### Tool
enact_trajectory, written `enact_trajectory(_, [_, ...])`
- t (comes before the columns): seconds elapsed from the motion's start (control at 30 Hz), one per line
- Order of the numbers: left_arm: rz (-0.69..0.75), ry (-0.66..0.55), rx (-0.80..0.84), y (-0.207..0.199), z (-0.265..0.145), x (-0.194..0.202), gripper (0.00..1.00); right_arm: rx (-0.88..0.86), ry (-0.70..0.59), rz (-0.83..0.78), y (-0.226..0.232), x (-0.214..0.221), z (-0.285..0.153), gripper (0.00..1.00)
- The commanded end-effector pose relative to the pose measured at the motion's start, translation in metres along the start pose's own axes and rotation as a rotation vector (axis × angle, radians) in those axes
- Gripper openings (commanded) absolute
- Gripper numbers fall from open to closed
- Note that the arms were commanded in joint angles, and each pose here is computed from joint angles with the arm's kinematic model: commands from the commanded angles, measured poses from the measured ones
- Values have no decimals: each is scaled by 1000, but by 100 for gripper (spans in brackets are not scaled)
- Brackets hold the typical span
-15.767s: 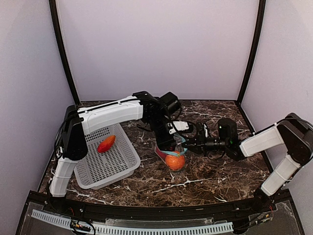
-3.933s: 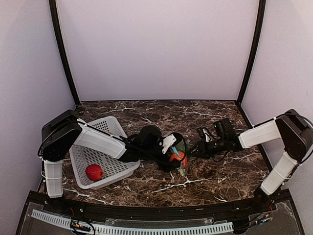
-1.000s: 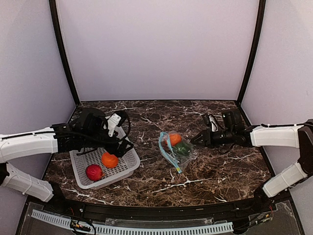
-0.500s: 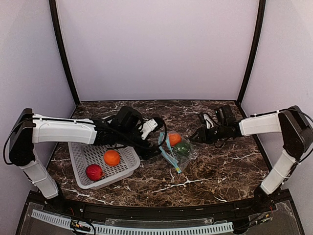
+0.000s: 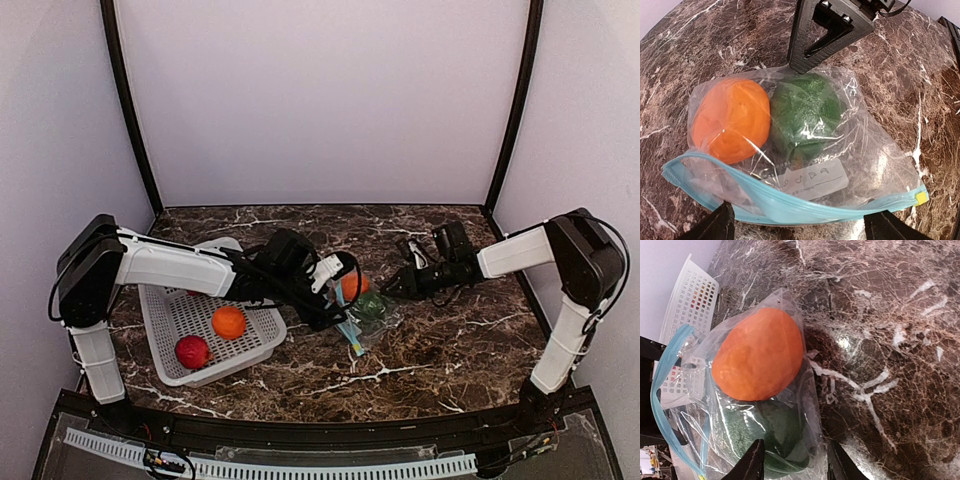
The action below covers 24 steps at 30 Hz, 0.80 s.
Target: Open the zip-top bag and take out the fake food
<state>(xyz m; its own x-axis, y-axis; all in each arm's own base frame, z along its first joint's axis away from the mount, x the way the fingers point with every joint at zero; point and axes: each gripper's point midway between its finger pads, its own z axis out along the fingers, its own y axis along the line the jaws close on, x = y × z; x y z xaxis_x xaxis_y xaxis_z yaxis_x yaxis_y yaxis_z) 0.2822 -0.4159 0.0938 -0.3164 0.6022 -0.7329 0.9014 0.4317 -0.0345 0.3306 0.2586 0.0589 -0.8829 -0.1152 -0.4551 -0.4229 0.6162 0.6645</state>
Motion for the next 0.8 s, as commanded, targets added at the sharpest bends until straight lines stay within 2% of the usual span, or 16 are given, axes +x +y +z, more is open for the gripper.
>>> enact_trajectory(0.0, [8,-21,5,-1,2,-12,89,-66,-10,-25,8,-7,5,42])
enact_trajectory(0.1, [14,-8,1,0,8,-8,89,-64,1,-13,2,-4,10,40])
enact_trajectory(0.17, [15,-4,0,1,10,-7,89,-76,9,-9,2,-2,12,34])
enact_trajectory(0.33, [21,5,0,1,16,-2,89,-71,24,4,-2,3,16,11])
enact_trajectory(0.43, [33,3,3,1,19,-2,89,-62,22,5,-4,4,15,0])
enact_trajectory(0.77, [112,-21,32,-3,27,0,96,-74,26,-7,-2,7,14,0])
